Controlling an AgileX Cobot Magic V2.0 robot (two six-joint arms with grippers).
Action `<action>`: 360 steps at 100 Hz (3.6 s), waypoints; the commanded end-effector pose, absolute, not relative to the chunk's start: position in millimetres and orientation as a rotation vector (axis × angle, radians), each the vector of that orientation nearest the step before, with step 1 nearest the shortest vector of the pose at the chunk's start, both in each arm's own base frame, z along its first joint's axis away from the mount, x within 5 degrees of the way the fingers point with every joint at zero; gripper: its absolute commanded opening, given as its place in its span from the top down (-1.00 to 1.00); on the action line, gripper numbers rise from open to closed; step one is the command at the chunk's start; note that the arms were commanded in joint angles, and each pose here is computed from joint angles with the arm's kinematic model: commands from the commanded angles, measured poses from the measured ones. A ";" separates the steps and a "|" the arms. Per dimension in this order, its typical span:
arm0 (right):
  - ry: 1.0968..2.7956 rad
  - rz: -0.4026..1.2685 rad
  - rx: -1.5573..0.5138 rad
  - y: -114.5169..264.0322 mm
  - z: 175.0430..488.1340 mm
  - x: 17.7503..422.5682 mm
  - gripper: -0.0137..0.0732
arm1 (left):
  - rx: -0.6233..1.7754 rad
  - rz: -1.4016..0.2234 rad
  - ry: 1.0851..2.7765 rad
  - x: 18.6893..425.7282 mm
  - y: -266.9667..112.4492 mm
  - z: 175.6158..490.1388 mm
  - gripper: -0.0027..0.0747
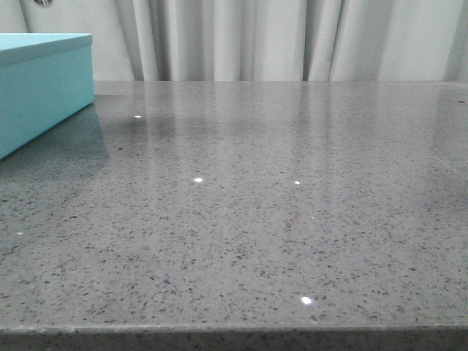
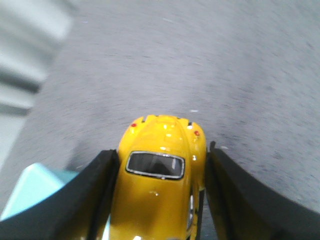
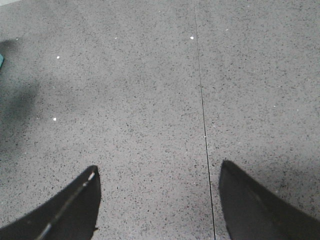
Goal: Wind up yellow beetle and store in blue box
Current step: 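Lift the car with the left gripper and carry it over the box, then lower the car into the blue box and open the left gripper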
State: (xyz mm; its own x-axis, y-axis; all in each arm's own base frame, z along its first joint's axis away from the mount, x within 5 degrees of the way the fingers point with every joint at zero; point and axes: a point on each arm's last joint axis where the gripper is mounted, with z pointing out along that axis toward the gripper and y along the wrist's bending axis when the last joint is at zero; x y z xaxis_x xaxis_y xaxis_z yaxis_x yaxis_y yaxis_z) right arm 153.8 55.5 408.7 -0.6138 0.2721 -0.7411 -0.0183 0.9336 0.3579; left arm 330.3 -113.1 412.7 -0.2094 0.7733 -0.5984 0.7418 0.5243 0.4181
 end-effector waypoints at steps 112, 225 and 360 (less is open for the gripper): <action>2.116 0.462 0.165 54.8 422.6 150.1 -0.48 | 0.195 -0.180 2.757 390.9 38.2 319.9 0.31; 1.925 0.362 0.033 38.6 433.6 124.8 -0.48 | 0.194 -0.215 2.383 352.7 23.9 407.5 0.26; 1.617 0.376 -0.011 -3.3 328.8 26.0 0.84 | 0.163 -0.180 1.847 111.5 -15.1 401.8 0.98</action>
State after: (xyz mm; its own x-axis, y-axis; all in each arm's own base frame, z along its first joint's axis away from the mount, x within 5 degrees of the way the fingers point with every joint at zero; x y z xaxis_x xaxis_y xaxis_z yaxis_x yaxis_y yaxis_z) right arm 27.7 -3.0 319.4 -0.2089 0.2233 -0.9521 -0.1954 0.9444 0.2644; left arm 126.8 -13.7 399.2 -0.3925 0.0640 -0.9175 0.2303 0.9726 -0.0307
